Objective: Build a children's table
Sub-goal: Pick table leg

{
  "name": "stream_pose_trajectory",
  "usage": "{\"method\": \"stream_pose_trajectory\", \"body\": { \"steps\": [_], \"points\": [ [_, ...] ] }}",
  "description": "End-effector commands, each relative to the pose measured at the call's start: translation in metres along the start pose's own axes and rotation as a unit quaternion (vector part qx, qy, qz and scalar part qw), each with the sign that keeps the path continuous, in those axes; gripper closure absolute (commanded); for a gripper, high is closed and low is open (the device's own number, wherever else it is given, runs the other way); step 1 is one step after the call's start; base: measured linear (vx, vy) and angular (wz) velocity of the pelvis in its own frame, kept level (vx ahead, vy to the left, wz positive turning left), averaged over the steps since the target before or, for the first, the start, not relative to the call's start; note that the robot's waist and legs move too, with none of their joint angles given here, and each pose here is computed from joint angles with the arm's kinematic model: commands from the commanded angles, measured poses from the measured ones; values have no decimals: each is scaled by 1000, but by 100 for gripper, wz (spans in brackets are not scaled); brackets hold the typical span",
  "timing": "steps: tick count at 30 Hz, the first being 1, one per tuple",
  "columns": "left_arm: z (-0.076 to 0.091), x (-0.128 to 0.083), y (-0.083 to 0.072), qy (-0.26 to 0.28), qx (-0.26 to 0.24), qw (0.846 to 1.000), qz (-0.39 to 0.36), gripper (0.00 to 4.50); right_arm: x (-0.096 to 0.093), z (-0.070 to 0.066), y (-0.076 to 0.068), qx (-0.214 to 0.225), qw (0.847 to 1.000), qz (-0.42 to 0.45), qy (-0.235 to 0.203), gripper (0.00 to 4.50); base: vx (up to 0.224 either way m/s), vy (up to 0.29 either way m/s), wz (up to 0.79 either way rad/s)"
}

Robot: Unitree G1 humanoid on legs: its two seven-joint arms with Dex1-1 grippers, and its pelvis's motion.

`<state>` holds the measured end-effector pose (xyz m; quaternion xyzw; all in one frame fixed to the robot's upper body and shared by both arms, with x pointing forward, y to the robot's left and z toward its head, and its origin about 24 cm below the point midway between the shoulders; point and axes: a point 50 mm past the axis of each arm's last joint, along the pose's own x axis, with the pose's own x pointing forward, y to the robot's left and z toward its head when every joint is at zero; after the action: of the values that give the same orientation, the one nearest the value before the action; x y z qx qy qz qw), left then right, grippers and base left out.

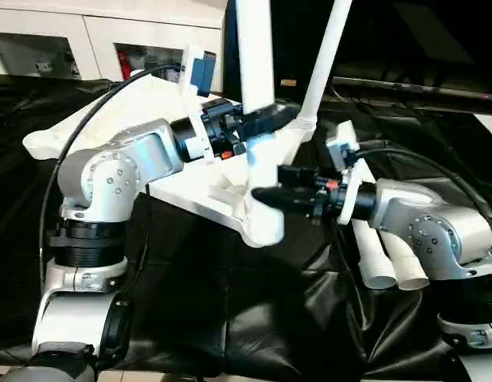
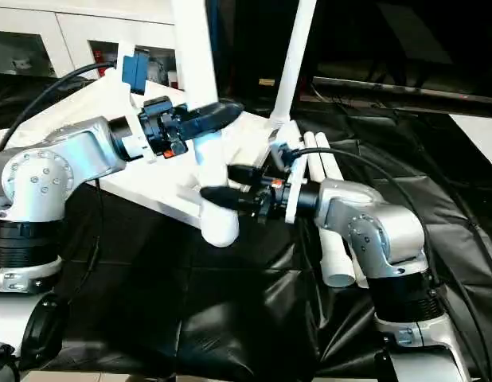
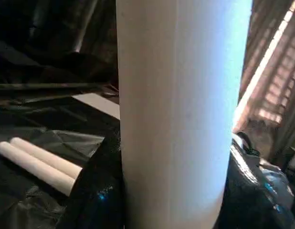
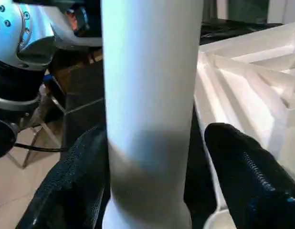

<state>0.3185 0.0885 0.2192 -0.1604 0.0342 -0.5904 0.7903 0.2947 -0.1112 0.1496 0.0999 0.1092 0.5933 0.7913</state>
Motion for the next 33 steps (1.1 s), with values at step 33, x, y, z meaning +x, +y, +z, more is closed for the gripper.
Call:
{"method": "stream_pose_trajectory", "body": {
  "steps": [33],
  "points": [
    [-3,7,-14,41,40,995,-86,265,5,-9,9,17,995,76,68,121,0,0,0]
  ]
}}
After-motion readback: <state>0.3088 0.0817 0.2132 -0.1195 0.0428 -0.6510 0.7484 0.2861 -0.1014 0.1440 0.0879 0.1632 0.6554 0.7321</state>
